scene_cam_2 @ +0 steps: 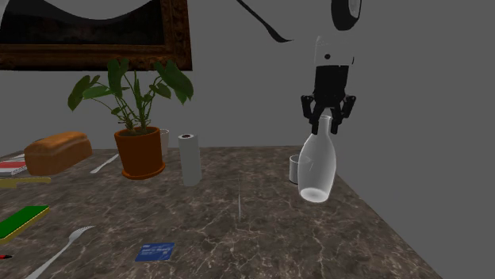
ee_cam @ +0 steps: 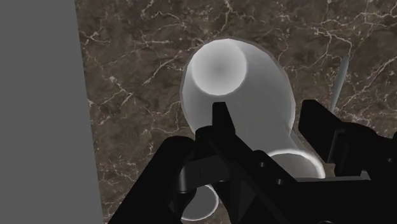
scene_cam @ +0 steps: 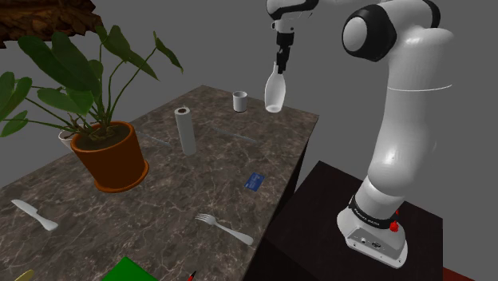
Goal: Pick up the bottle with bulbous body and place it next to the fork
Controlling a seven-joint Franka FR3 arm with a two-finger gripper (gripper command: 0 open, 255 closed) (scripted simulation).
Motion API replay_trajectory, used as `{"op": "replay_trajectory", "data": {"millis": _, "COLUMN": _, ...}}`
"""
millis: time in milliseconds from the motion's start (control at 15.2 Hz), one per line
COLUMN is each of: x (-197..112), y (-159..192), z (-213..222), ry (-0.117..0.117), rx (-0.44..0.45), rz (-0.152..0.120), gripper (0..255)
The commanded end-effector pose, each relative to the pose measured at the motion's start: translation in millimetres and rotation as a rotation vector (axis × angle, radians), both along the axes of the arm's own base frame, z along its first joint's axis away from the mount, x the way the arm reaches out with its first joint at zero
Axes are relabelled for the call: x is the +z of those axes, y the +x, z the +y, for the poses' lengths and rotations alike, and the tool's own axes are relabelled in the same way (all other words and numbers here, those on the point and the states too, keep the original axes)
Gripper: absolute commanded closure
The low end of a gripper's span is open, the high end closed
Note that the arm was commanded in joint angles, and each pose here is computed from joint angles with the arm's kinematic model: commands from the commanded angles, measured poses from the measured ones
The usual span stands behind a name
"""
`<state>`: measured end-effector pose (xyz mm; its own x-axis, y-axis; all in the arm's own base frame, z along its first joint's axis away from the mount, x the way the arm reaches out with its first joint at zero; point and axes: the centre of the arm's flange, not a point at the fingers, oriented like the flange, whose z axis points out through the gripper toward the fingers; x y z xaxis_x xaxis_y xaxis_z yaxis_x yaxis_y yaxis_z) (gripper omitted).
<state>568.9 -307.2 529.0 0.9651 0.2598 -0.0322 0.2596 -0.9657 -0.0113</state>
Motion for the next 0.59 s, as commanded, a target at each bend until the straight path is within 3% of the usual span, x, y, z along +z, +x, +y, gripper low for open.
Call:
{"op": "replay_trajectory", "data": {"millis": 0, "x": 12, "y": 0, "z": 0, "ry": 0.0, "rx": 0.0, "rz": 0.0, "gripper": 255}}
{"op": "replay_trajectory", "data": {"millis": 132, "x": 19, "y": 0, "z": 0, "ry": 0.0, "rx": 0.0, "rz": 0.0, "gripper": 255}}
{"op": "replay_trajectory", "data": {"millis": 528, "x": 19, "y": -5, "z": 79, "ry": 0.0, "rx": 0.0, "rz": 0.0, "gripper": 255}}
